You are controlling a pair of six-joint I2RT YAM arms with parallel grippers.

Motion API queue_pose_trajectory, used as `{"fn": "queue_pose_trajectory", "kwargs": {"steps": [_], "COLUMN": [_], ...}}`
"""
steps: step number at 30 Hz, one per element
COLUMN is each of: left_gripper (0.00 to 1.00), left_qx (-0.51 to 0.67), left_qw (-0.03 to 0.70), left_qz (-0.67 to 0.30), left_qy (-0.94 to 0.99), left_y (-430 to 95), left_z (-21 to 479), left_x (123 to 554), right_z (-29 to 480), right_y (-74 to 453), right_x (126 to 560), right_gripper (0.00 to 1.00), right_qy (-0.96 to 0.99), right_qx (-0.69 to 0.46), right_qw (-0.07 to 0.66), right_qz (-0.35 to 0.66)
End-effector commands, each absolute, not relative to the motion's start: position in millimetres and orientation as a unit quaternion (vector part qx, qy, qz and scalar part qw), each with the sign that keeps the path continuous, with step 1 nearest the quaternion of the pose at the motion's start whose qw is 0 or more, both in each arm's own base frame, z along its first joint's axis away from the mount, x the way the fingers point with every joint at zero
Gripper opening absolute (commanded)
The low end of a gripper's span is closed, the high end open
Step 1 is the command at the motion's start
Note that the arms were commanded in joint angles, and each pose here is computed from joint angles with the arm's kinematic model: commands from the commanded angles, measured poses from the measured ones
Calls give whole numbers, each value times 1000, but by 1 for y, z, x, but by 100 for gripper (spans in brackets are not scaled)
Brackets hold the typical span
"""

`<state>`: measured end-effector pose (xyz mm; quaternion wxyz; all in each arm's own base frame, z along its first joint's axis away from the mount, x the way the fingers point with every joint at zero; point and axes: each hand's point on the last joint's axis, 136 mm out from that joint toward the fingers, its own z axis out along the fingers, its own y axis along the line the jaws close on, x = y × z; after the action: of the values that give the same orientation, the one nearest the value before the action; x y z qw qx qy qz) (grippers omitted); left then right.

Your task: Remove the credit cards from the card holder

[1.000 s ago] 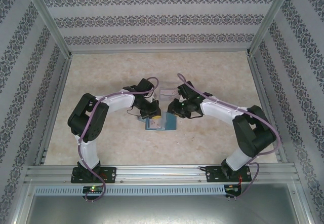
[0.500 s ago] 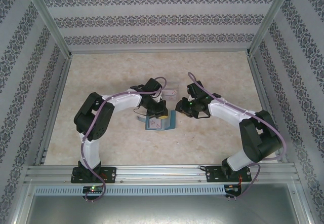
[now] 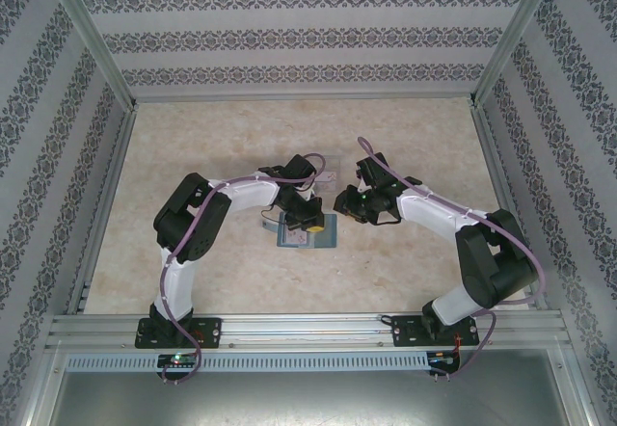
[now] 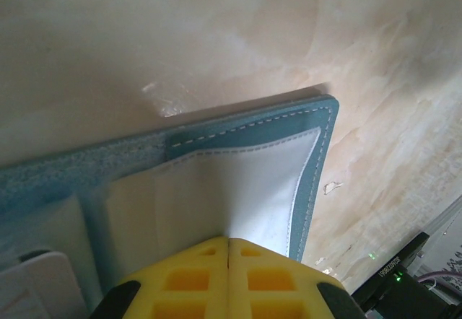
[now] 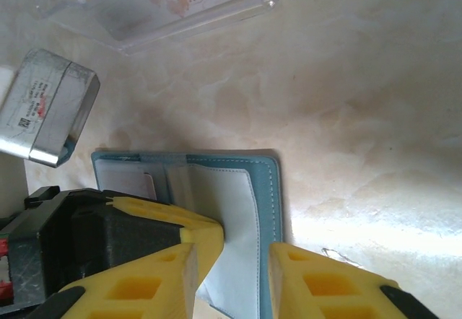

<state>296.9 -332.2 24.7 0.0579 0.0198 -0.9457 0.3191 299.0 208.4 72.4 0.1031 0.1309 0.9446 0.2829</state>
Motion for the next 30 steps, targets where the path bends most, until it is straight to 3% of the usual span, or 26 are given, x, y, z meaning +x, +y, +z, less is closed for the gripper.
{"fn": "queue_pose_trajectory", "kwargs": {"steps": [1, 17, 30], "left_gripper": [5, 6, 6], "left_qx": [20, 48, 78], "left_qw": [54, -4, -22], "left_qz": [312, 314, 304], "left_qy": [-948, -948, -949], "left_y": [-335, -299, -258], "left_z": [24, 55, 58], "left_x": [298, 317, 322], "right_z": [81, 76, 68], "right_y": [216, 252, 280], "right_x": [303, 300, 298], "right_gripper": [33, 23, 21], "right_qy": [942, 937, 934], "right_qx": [117, 94, 70], "right_qw": [100, 69, 41], "right_qz": [298, 329, 347]}}
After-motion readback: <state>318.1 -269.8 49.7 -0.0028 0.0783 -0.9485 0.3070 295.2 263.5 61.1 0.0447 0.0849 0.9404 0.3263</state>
